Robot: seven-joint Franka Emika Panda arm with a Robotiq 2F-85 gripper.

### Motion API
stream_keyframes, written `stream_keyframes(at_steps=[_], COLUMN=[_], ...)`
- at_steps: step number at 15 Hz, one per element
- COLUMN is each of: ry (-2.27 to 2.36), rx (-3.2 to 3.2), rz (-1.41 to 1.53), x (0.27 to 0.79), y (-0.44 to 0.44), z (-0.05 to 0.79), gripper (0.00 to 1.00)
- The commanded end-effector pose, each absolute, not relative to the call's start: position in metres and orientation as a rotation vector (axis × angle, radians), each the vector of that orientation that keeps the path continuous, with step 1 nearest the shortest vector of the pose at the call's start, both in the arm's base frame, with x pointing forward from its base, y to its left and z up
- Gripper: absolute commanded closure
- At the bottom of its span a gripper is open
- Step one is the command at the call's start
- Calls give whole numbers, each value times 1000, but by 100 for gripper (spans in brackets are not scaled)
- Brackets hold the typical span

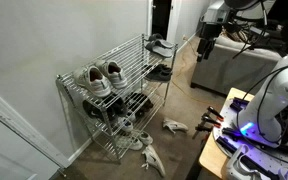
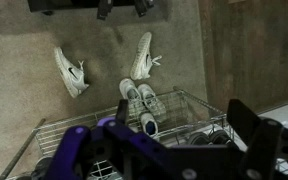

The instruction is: Move the white pair of shoes to the second shelf

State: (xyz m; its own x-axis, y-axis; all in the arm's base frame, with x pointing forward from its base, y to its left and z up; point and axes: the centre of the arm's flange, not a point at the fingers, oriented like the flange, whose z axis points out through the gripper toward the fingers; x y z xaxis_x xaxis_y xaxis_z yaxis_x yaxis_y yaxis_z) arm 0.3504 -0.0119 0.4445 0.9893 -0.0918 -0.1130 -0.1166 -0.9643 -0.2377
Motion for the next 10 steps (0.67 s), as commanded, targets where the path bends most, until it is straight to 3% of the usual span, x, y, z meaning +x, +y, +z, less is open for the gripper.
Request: stream_keyframes(at_steps=[1, 10], ry=[154, 139], rx=[-2888, -2933], rz=[147, 122], x=[350, 371], y=[-12, 16], z=[445, 446], gripper=[0, 0])
